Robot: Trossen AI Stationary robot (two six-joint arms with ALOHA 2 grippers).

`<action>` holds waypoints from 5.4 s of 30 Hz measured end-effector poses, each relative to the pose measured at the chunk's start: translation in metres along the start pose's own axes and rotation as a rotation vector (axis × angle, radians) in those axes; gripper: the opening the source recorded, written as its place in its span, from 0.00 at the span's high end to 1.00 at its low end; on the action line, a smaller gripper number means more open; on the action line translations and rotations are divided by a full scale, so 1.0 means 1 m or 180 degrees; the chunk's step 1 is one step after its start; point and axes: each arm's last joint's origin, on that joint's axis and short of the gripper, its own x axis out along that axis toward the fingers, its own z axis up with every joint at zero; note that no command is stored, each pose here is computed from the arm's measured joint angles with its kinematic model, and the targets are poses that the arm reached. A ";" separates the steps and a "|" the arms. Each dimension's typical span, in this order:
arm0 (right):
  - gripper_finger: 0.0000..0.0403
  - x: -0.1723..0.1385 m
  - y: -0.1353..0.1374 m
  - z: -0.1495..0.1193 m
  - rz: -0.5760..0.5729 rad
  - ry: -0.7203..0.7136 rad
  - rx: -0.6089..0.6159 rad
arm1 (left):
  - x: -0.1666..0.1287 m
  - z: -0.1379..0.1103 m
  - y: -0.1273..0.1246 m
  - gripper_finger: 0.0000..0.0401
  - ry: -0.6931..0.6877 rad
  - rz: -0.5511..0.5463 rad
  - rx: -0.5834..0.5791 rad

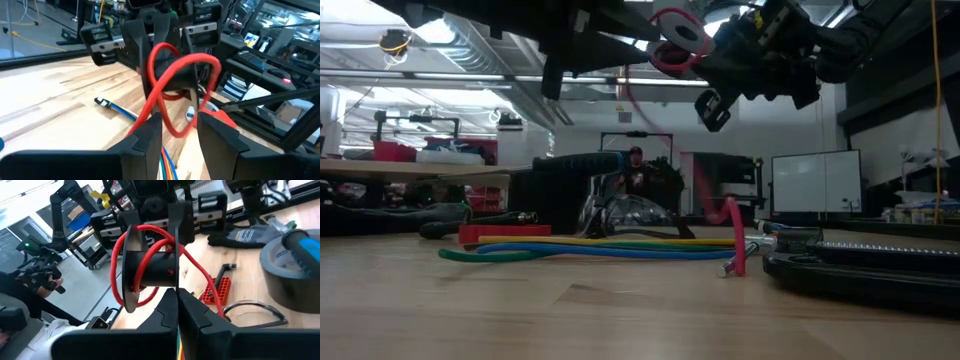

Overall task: Coil cords
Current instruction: Uncoil the red wire from the black spool

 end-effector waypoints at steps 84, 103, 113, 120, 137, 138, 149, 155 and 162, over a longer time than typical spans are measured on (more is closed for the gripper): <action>1.00 0.000 -0.012 -0.020 -0.1209 0.0274 0.0425 | 0.012 0.010 0.012 1.00 -0.0113 0.0040 -0.0261; 1.00 0.013 -0.002 0.023 -0.1525 -0.0281 -0.0107 | 0.032 0.041 -0.009 1.00 0.0125 -0.0542 -0.0126; 1.00 0.015 0.003 0.045 -0.1424 -0.0421 -0.0242 | 0.016 0.022 -0.023 1.00 0.0536 -0.0586 -0.0208; 1.00 0.012 0.002 0.049 -0.1088 -0.0222 -0.0144 | 0.005 0.005 -0.026 1.00 0.0913 -0.0389 -0.0295; 1.00 0.001 -0.006 0.048 -0.0797 -0.0070 0.0009 | -0.018 -0.019 -0.023 1.00 0.1104 0.0396 -0.0465; 1.00 0.001 -0.005 0.047 -0.0733 -0.0052 0.0012 | -0.018 -0.019 -0.022 1.00 0.1103 0.0443 -0.0447; 1.00 0.000 0.001 0.031 0.0111 0.0500 0.0407 | -0.019 -0.020 -0.020 1.00 0.1112 0.0525 -0.0432; 1.00 -0.004 0.003 0.014 0.0288 0.0872 0.0682 | -0.019 -0.020 -0.019 1.00 0.1052 0.0570 -0.0402; 1.00 -0.006 0.004 0.006 0.0282 0.1048 0.0826 | -0.018 -0.020 -0.019 1.00 0.1051 0.0560 -0.0362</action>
